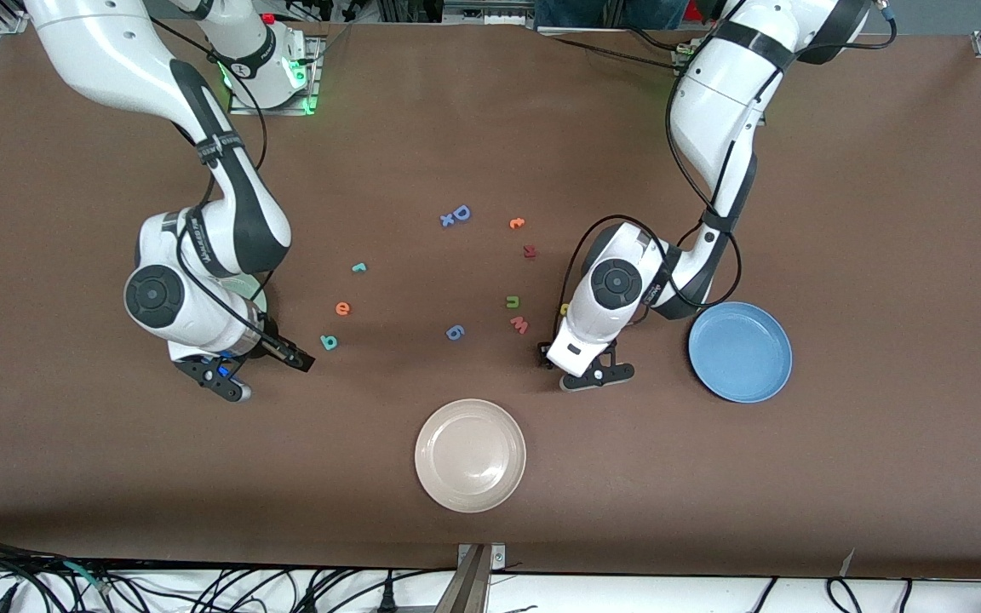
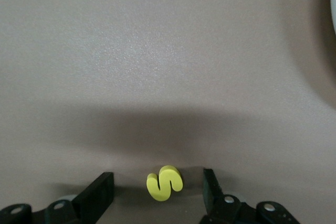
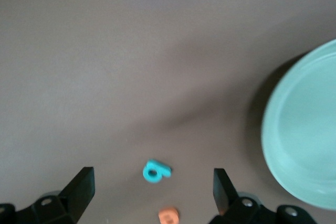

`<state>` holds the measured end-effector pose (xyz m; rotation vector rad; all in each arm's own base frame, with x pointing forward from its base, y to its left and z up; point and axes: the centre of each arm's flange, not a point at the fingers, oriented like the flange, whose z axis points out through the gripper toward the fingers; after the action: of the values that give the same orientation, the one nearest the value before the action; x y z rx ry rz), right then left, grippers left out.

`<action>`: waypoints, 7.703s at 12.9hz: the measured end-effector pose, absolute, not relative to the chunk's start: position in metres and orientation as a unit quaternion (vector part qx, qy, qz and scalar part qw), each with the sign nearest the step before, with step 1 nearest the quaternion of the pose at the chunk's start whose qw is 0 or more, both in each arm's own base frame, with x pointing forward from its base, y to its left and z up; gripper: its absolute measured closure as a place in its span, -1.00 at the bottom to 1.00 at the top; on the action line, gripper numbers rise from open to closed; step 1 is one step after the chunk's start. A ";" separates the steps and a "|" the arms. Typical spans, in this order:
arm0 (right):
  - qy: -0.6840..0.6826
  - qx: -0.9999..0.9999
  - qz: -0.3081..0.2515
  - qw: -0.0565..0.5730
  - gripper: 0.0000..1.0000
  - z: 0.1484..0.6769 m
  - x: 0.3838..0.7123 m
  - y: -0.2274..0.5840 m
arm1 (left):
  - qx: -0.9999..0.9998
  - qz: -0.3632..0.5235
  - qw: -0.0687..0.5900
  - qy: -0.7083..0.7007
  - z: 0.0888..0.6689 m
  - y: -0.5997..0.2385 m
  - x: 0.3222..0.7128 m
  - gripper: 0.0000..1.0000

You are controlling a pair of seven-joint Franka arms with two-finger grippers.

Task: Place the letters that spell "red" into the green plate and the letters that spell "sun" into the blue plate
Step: 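Grasp the yellow S with the left gripper while the right gripper reaches, then lower the yellow S onto the blue plate while the right gripper grasps, then place the blue letter on the green plate while the left gripper reaches, then grasp the yellow U with the left gripper while the right gripper reaches, then place the yellow U on the blue plate while the right gripper grasps, then place the orange letter on the green plate while the left gripper reaches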

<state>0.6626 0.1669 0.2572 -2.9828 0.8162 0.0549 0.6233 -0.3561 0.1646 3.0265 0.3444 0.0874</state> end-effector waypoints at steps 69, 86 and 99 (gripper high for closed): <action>0.204 -0.978 0.032 -0.008 -0.98 0.182 0.568 0.218 | 0.994 -0.083 -0.025 0.065 0.174 -0.372 0.559 0.40; 0.206 -0.978 0.026 0.004 0.24 0.177 0.564 0.241 | 0.988 -0.141 -0.048 -0.046 0.232 -0.097 0.647 0.40; 0.181 -0.982 0.052 -0.017 0.44 0.260 0.588 0.165 | 0.989 -0.122 -0.025 -0.077 0.244 -0.144 0.650 -1.00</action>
<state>0.5882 0.1648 0.2599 -3.1195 0.5753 0.1650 0.6495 -0.1439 0.2441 3.1590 -0.2452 -0.3887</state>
